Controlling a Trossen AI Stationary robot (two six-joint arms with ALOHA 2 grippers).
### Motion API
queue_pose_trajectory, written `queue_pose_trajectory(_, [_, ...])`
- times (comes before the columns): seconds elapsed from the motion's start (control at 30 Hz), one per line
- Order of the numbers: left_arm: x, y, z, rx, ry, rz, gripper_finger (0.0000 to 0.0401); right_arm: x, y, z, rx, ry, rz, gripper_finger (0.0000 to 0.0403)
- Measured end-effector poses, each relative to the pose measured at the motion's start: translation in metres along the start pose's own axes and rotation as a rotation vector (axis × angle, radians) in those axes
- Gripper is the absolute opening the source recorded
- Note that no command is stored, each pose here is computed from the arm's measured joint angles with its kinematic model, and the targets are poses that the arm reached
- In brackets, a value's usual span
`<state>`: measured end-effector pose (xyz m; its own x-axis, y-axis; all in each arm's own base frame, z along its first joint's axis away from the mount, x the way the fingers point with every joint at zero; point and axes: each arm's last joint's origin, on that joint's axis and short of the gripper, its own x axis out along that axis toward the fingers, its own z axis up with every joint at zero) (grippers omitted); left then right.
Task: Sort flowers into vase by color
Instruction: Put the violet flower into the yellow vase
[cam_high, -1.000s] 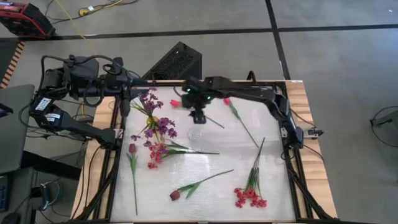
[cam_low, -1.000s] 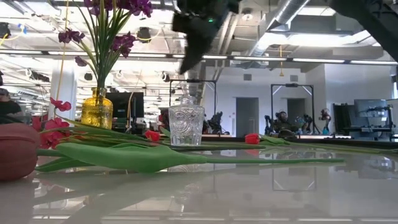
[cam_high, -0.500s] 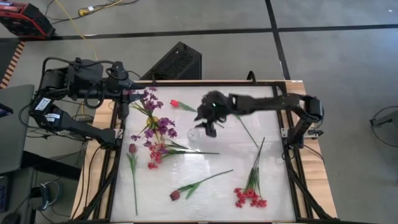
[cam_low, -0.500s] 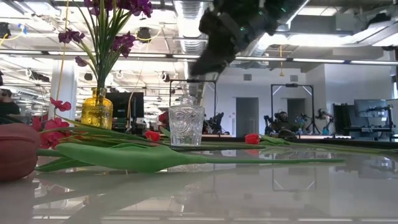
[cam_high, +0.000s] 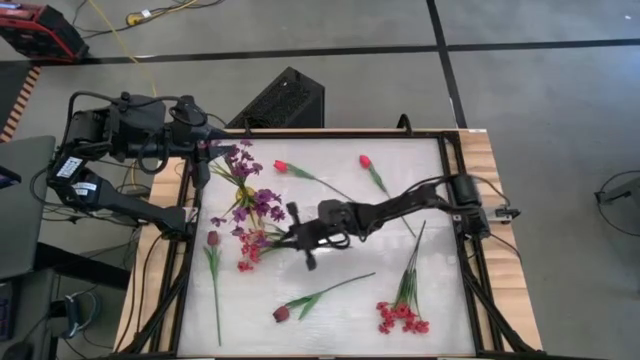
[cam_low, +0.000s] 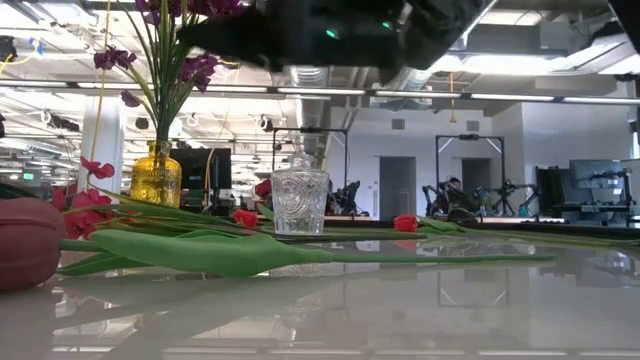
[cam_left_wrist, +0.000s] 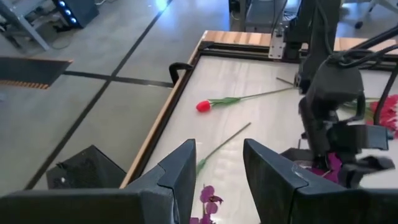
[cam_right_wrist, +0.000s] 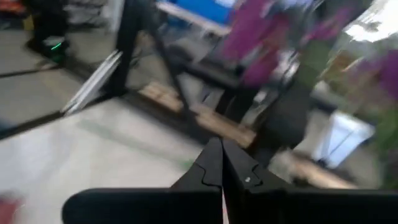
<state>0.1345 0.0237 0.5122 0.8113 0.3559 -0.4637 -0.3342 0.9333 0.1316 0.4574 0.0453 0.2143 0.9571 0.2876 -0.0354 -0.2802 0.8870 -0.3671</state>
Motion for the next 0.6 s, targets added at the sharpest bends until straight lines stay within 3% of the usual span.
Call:
queue_pose_trajectory(0.2, [0.0,0.0,-0.001,-0.035,0.009,0.0,0.0123,0.016,-0.024,0.005,-0.111,-0.071,-0.124,0.0016])
queue_pose_trajectory(0.37, [0.0,0.0,-0.001,-0.034,0.009,0.003,0.0123,0.015,-0.057,0.022,-0.134,-0.14,-0.207,0.0016])
queue_pose_trajectory(0.6, [0.0,0.001,-0.001,-0.02,0.008,0.021,0.0123,0.011,-0.112,0.038,-0.008,-0.157,-0.292,0.0016])
